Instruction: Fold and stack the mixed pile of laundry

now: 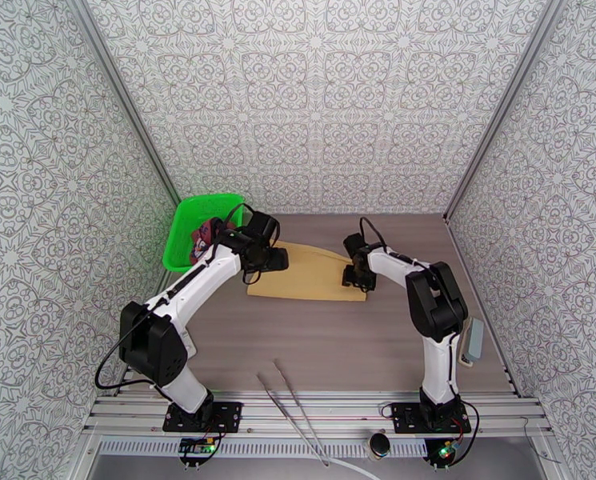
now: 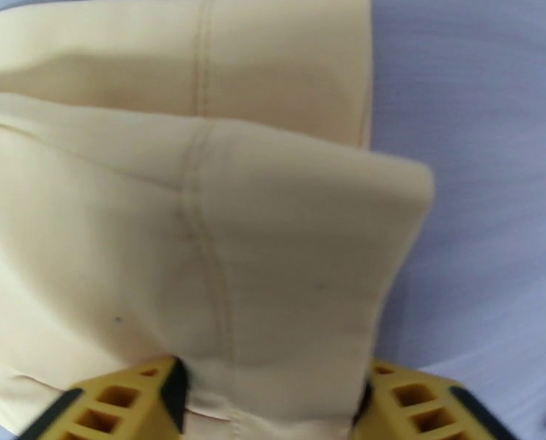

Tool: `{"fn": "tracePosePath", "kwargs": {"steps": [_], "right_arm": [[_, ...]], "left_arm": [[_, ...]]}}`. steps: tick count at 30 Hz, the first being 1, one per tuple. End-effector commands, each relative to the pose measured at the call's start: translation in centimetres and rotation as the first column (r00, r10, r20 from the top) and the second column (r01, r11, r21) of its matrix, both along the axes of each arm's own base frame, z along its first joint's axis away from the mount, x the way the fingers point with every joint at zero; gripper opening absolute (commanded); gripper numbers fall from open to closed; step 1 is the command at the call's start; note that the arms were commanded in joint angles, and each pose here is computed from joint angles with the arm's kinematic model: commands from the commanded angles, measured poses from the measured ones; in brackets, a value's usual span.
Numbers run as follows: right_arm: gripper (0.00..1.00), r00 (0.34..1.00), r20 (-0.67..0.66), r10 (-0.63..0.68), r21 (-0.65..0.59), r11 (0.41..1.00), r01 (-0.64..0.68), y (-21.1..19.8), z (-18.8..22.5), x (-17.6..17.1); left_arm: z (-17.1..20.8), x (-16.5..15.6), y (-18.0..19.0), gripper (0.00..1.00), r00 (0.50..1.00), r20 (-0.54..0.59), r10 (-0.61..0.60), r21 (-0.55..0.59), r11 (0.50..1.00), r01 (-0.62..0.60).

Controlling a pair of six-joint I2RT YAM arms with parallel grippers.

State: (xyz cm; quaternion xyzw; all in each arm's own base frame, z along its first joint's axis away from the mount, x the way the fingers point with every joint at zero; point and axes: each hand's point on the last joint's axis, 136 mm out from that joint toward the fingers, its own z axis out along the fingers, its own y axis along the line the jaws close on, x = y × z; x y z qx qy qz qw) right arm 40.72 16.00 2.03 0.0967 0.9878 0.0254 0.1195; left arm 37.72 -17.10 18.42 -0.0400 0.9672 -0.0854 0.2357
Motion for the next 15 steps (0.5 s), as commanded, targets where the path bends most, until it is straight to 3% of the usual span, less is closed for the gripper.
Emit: {"fn": "tracePosePath", "kwargs": {"steps": [1,4,8,15], "right_arm": [[0.44,0.998,-0.061,-0.013,0.010,1.000,0.014,-0.3,-2.7,-0.7],[0.23,0.998,-0.053,-0.019,0.012,1.000,0.020,-0.5,-2.8,-0.5],[0.00,1.000,-0.022,0.000,-0.003,1.000,0.000,-1.0,-2.1,-0.2],[0.00,0.996,0.047,0.078,-0.123,0.990,-0.072,-3.8,2.9,-0.4]], "left_arm": [[-0.4,-0.8,0.1,0.67,1.000,-0.030,-0.003,0.004,1.000,0.003],[-0.5,-1.0,0.2,0.63,0.999,-0.034,-0.003,-0.004,1.000,0.003],[-0.5,-1.7,0.2,0.45,0.999,-0.037,-0.009,-0.020,1.000,0.008],[-1.8,-3.9,0.6,0.19,0.997,-0.079,-0.020,-0.034,0.999,0.018]]}}
